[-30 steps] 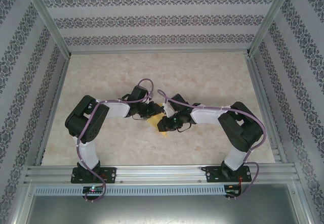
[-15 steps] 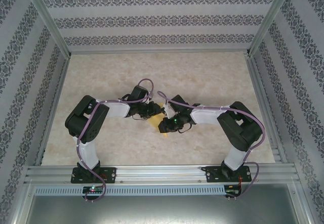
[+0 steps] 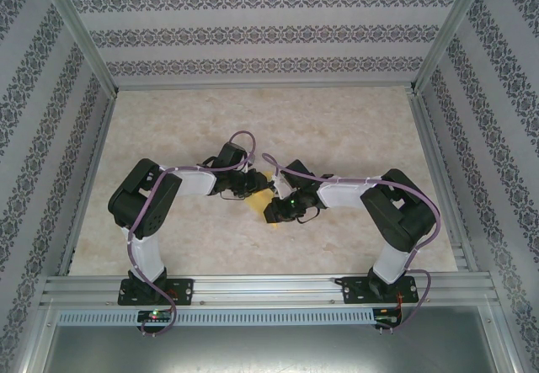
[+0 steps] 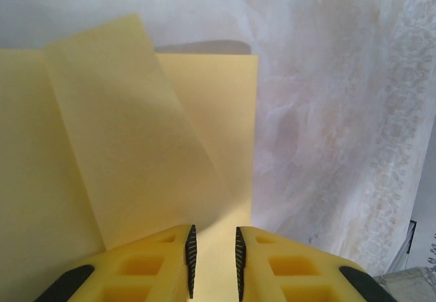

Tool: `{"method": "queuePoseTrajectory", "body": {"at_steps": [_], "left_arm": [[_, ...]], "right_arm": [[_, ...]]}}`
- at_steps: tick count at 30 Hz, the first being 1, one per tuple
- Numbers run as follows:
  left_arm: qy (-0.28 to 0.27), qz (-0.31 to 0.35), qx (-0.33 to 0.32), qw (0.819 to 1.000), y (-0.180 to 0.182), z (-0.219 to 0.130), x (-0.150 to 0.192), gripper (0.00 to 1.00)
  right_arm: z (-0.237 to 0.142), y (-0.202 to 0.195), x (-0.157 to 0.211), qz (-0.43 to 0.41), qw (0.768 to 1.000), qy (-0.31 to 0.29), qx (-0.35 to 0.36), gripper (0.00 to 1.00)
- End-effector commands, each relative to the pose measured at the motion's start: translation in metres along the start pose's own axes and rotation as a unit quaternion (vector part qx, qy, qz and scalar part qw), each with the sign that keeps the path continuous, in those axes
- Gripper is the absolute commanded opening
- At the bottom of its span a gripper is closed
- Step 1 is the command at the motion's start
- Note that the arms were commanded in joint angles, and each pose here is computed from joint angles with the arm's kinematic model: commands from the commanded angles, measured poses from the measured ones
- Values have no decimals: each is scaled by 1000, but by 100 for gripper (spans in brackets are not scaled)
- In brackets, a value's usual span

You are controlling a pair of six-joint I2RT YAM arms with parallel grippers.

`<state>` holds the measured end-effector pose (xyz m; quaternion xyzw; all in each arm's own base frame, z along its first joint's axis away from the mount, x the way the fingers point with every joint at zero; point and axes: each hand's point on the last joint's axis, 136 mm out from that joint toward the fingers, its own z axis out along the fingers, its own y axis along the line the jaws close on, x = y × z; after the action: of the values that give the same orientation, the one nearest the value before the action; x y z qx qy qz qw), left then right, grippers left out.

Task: Fold a paper plane with a square sheet of paper (fold left side to right side)
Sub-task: Fourth fold the wing at the center of the table.

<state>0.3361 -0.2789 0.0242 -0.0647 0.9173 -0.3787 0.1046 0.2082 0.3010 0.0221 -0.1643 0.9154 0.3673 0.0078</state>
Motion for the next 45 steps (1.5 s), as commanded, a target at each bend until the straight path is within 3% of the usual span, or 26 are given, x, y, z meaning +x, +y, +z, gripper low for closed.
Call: {"method": "queuePoseTrajectory", "body": {"at_steps": [1, 16, 32, 40, 45], "left_arm": [[27, -26, -62, 997, 38, 6, 23, 26], [28, -28, -67, 997, 41, 6, 24, 26], [28, -26, -68, 997, 40, 5, 23, 26], [27, -25, -64, 997, 37, 5, 21, 26], [26, -25, -63, 997, 37, 5, 21, 26]], "right_arm": [[8, -8, 18, 25, 999, 30, 0, 22], [4, -10, 39, 35, 998, 51, -1, 22], [-10, -4, 51, 33, 997, 63, -5, 11], [-43, 17, 19, 23, 999, -6, -48, 8], [-41, 17, -10, 34, 997, -41, -56, 7]]}}
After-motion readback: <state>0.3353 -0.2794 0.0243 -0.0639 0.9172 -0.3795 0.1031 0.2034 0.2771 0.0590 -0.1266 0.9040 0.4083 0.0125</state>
